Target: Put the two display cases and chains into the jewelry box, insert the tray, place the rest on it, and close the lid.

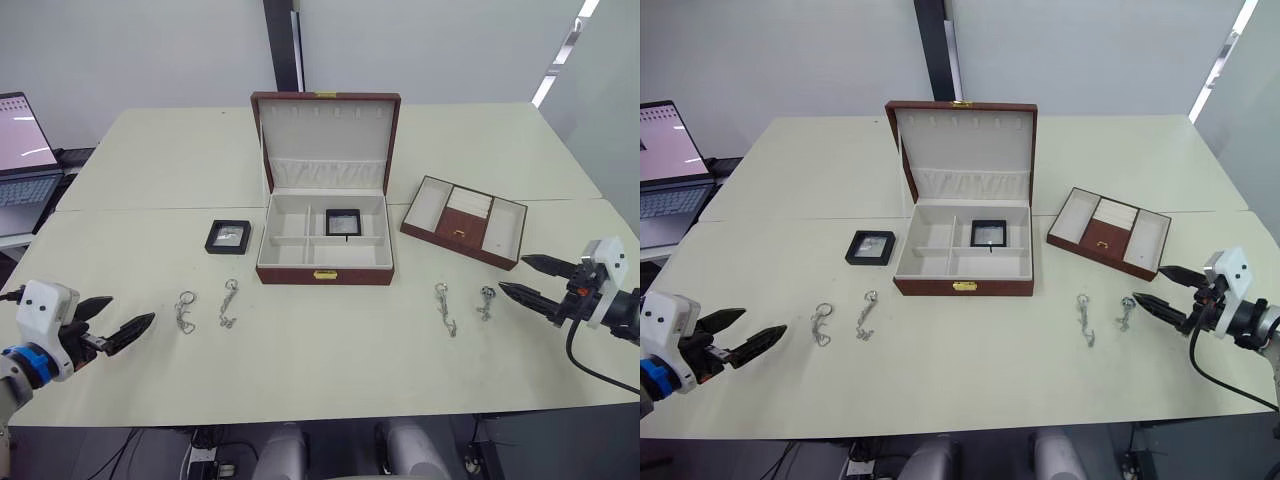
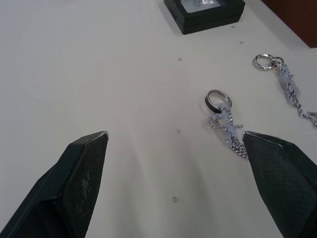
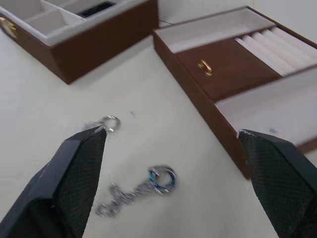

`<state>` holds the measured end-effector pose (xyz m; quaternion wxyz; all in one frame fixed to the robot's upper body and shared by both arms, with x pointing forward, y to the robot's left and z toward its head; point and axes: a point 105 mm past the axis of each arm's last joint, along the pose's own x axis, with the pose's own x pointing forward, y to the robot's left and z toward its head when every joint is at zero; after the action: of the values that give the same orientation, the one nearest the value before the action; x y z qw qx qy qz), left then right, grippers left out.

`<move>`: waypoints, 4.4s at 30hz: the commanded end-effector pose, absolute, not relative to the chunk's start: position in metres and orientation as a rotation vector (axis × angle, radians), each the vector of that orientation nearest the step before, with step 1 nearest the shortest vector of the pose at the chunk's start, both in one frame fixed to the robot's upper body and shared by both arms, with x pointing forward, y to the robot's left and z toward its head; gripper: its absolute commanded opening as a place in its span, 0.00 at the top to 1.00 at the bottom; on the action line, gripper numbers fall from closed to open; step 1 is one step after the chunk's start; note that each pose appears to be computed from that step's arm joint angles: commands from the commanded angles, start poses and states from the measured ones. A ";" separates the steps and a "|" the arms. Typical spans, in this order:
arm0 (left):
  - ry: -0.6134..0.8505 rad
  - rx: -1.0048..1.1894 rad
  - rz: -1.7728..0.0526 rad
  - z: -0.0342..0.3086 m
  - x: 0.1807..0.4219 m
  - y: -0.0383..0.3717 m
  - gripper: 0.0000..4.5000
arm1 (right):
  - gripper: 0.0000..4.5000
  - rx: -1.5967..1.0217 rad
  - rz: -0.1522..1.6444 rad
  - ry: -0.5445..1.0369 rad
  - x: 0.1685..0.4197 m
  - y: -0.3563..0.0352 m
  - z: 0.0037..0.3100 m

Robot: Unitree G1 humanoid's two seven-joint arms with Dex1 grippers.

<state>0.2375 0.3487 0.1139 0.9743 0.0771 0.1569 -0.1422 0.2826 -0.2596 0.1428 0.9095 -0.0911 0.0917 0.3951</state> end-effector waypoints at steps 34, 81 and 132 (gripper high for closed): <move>0.269 -0.007 -0.080 0.037 0.251 0.296 0.00 | 0.00 -0.227 1.272 0.051 0.256 -0.132 0.182; -0.016 -0.064 -0.251 0.154 0.307 0.231 0.99 | 0.00 -0.185 1.210 -0.043 0.264 -0.142 0.208; -0.028 -0.089 -0.325 0.175 0.414 0.127 0.99 | 0.00 -0.193 0.983 -0.075 0.268 -0.159 0.218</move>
<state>0.4139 0.1283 0.1596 0.9859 -0.0453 0.0139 -0.1607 0.2742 -0.1598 0.2050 0.8798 -0.0786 -0.0129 0.4686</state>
